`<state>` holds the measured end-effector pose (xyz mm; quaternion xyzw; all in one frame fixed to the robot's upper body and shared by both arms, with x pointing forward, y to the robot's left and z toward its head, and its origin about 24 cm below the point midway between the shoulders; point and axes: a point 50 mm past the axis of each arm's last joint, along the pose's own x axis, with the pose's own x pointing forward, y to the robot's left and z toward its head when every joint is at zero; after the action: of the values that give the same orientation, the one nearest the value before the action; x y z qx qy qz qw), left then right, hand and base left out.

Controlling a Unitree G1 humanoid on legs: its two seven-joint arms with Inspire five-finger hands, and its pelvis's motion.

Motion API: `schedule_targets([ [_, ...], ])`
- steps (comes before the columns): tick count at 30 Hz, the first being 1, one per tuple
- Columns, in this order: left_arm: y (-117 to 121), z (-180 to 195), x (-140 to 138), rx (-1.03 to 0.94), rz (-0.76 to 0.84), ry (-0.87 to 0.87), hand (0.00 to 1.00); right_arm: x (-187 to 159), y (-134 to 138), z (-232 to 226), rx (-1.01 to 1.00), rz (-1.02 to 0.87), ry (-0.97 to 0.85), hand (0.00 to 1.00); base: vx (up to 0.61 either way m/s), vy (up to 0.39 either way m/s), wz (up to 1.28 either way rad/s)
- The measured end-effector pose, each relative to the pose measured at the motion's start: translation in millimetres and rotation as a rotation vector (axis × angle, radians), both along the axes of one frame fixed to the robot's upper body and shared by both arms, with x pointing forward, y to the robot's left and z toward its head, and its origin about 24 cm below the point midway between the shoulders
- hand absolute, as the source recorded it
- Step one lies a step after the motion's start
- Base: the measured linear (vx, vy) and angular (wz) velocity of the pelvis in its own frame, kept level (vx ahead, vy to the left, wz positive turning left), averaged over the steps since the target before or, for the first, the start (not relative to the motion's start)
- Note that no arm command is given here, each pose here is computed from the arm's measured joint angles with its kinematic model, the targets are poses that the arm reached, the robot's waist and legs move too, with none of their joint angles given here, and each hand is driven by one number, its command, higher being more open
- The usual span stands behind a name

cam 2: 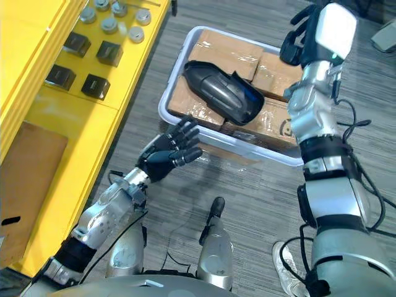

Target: Walk over and take three plastic housings, then place them on the shelf

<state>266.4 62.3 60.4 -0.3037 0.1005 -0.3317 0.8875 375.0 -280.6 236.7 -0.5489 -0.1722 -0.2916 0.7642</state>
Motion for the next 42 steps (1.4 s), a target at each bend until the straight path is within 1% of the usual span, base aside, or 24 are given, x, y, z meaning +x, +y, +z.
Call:
schedule_targets([
  [1, -4.9, -8.8, 8.1, 0.012, 0.010, 0.080, 1.00, -0.3, 5.6, -12.0, 0.009, 0.021, 0.023, 0.00, -0.02, -0.028, -0.31],
  [3, -8.2, -18.7, 16.5, 0.048, 0.044, 0.145, 1.00, 1.5, 13.4, -27.4, 0.011, 0.043, 0.075, 0.00, -0.02, -0.040, -0.23],
  [4, -10.0, -24.5, 25.2, 0.083, 0.078, 0.186, 1.00, 3.0, 20.3, -39.5, 0.031, 0.068, 0.121, 1.00, -0.01, -0.041, -0.18],
  [6, -10.1, -25.6, 31.1, 0.112, 0.104, 0.201, 1.00, 3.7, 25.4, -50.3, 0.049, 0.086, 0.161, 1.00, -0.01, -0.038, -0.25],
  [8, -11.0, -20.4, 37.4, 0.116, 0.148, 0.178, 1.00, 4.3, 28.3, -57.5, 0.066, 0.102, 0.201, 1.00, 0.01, -0.043, -0.23],
  [11, -9.5, -3.0, 49.1, 0.096, 0.242, 0.107, 1.00, 6.7, 35.1, -65.7, 0.269, 0.135, 0.199, 1.00, 0.01, -0.028, -0.08],
  [14, -2.9, 21.4, 63.3, 0.039, 0.341, 0.024, 1.00, 8.3, 41.6, -69.8, 0.388, 0.163, 0.185, 1.00, 0.00, -0.014, -0.10],
  [15, 3.3, 30.8, 68.8, 0.025, 0.391, -0.013, 1.00, 9.1, 46.4, -72.1, 0.422, 0.174, 0.178, 1.00, 0.00, 0.000, 0.00],
  [19, 17.6, 57.3, 79.8, -0.028, 0.511, -0.128, 1.00, 13.4, 54.0, -60.4, 0.439, 0.170, 0.106, 1.00, 0.00, 0.000, 0.00],
  [21, 22.3, 59.8, 80.6, -0.024, 0.544, -0.151, 1.00, 15.9, 56.1, -50.0, 0.450, 0.173, 0.068, 1.00, 0.00, 0.000, 0.00],
  [26, 27.0, 64.0, 81.1, -0.043, 0.572, -0.175, 1.00, 22.5, 58.1, -16.4, 0.488, 0.181, -0.031, 1.00, 0.01, 0.001, 0.09],
  [30, 28.0, 69.7, 80.5, -0.042, 0.605, -0.212, 1.00, 26.6, 56.6, -11.6, 0.522, 0.177, -0.022, 1.00, 0.01, 0.007, 0.12],
  [35, 27.2, 90.4, 75.6, -0.082, 0.632, -0.326, 1.00, 31.6, 45.6, -21.2, 0.561, 0.109, 0.073, 1.00, -0.01, 0.012, 0.12],
  [37, 25.0, 99.5, 72.2, -0.123, 0.631, -0.364, 1.00, 31.3, 36.2, -27.4, 0.562, 0.073, 0.136, 1.00, 0.00, -0.009, 0.23],
  [40, 23.7, 101.3, 70.2, -0.136, 0.624, -0.381, 1.00, 31.6, 28.3, -32.5, 0.606, 0.043, 0.191, 1.00, 0.01, 0.001, 0.12],
  [42, 25.5, 103.2, 66.9, -0.155, 0.626, -0.398, 1.00, 32.9, 27.4, -26.3, 0.606, 0.049, 0.197, 1.00, 0.01, 0.003, 0.09],
])
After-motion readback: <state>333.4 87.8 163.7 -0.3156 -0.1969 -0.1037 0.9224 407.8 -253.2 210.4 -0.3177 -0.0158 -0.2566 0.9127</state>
